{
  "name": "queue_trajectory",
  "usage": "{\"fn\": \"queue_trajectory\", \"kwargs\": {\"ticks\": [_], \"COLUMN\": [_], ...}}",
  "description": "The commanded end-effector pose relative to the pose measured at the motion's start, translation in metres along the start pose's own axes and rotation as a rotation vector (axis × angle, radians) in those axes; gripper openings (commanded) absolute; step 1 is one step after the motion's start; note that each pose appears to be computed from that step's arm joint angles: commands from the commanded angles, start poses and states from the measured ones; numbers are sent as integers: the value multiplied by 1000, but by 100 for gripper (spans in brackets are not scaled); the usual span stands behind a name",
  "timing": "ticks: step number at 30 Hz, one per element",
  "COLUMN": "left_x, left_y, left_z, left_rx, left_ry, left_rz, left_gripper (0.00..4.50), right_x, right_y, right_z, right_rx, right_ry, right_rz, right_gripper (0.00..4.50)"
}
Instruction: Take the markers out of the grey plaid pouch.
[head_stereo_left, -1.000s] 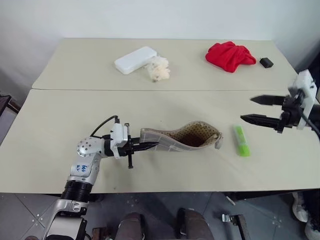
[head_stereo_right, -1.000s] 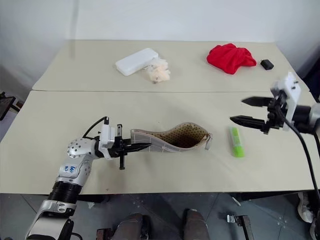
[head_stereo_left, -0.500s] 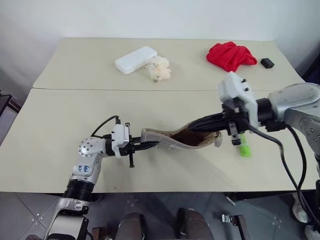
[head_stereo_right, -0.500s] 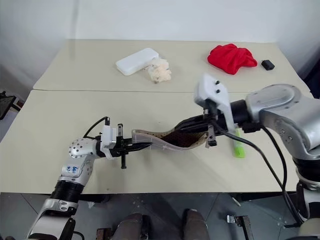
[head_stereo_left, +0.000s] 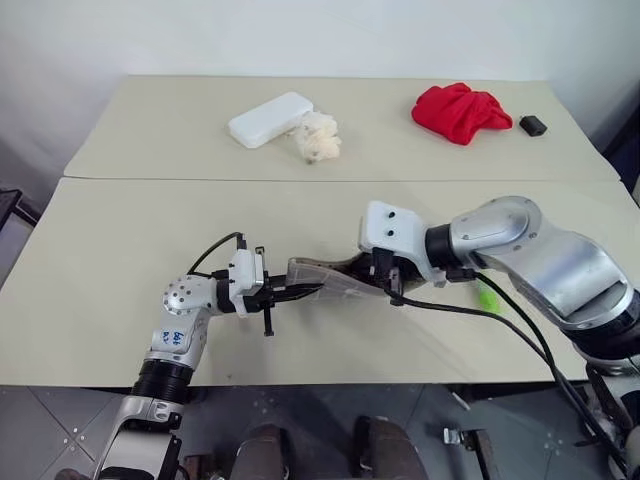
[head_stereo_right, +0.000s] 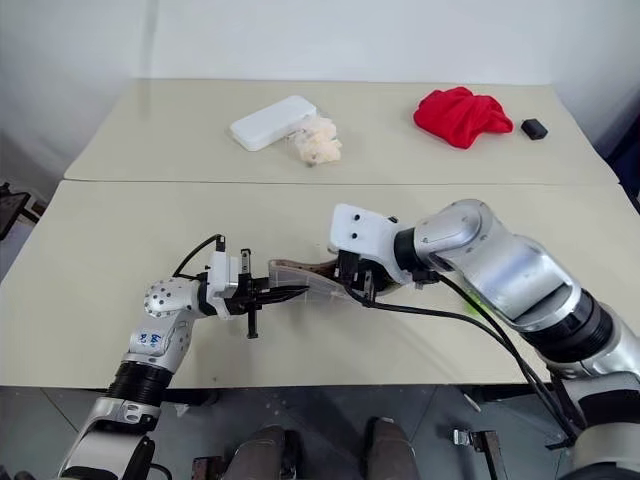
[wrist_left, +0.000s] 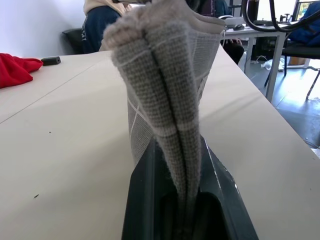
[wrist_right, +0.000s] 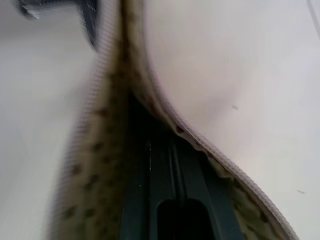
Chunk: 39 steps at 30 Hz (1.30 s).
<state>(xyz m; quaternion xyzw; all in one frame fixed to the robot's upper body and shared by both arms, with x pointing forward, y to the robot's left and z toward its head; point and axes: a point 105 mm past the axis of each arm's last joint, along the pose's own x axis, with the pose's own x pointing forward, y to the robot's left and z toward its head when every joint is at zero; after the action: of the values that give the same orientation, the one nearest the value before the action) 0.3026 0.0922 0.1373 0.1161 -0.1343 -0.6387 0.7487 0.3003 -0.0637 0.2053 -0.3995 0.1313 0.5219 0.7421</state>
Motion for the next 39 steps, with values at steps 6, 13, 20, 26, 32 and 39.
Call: {"fn": "queue_trajectory", "kwargs": {"ticks": [6,13,20,26,32,39], "left_x": [1,0,2,4,7,6], "left_y": [2,4,2,2,4,6], "left_z": [4,5,5,5,7,15], "left_rx": [13,-2,-14,-30,-46,-102], "left_ry": [-11,-20,-24,-29,-49,-89], "left_rz": [-1,15,-8,-23,-29,-29], "left_gripper": [0,0,0,0,0,0], "right_x": [-7,-8,11,24,34,40], "right_y": [-18,-5,-2,-10,0,5], "right_z": [18,24,-5,-1,-1,-10], "right_rx": [-193,-260,-239,-373,-465,-549], "right_ry": [-16,-26,74,139,177,208], "right_rz": [-132,-79,-10,13,101,125], "right_gripper": [161,299,299,299,299,299]}}
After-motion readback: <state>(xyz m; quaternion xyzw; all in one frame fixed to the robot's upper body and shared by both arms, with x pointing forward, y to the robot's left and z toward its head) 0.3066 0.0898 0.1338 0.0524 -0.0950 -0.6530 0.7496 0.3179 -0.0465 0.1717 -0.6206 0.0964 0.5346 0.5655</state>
